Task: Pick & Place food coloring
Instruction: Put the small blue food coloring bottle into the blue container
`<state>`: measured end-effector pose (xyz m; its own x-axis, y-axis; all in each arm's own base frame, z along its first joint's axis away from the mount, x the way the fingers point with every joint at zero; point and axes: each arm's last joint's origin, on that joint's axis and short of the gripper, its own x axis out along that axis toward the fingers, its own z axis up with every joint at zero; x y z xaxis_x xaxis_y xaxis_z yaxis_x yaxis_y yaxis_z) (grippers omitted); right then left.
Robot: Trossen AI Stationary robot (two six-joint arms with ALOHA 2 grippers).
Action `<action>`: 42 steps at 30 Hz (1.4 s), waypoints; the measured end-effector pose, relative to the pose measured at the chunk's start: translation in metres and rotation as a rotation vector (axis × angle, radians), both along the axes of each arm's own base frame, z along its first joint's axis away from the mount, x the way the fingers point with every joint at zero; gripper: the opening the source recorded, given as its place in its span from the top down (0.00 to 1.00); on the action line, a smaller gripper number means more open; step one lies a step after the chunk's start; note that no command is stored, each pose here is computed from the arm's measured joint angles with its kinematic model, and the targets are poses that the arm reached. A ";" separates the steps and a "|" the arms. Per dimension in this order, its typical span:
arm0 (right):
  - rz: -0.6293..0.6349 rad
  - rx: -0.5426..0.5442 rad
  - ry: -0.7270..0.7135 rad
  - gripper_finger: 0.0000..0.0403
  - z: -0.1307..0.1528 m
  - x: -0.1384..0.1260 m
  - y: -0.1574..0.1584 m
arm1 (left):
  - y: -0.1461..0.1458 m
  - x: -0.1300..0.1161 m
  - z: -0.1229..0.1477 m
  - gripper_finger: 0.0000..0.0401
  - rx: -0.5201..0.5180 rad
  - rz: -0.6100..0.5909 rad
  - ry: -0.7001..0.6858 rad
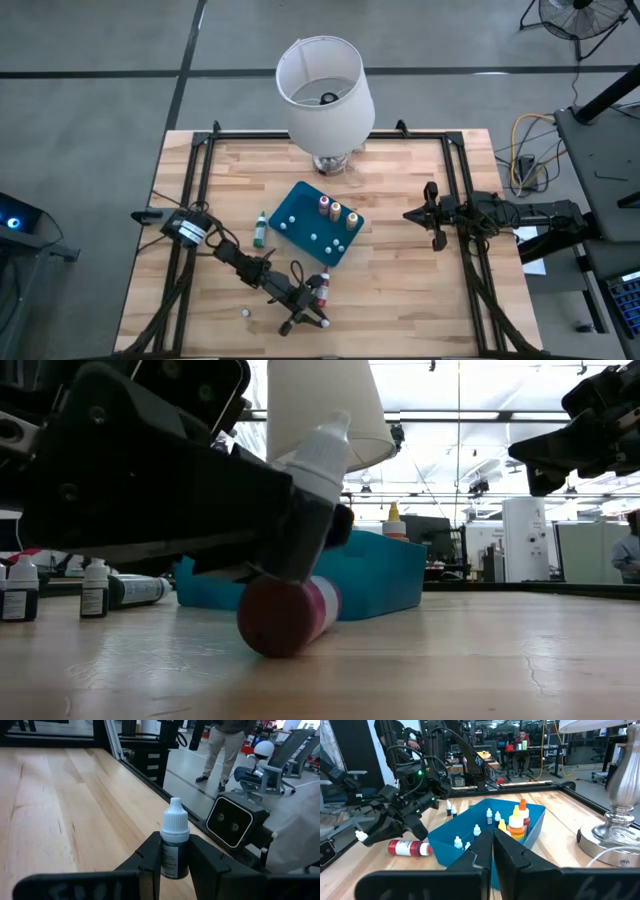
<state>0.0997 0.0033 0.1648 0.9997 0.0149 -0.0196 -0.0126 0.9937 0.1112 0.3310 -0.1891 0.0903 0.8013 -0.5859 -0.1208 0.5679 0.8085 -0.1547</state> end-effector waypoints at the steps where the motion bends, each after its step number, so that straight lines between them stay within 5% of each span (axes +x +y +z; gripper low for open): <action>1: -0.001 0.000 0.000 0.98 0.000 0.000 0.000 | 0.000 0.000 0.000 0.86 0.000 0.000 -0.001; 42: -0.001 0.000 0.000 0.98 0.000 0.000 0.000 | -0.023 -0.028 -0.009 0.86 0.059 -0.145 -0.012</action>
<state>0.0997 0.0033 0.1647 0.9997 0.0144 -0.0195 -0.0121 0.9937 0.1112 0.3026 -0.2117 0.0817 0.7107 -0.6874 -0.1497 0.6804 0.7257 -0.1020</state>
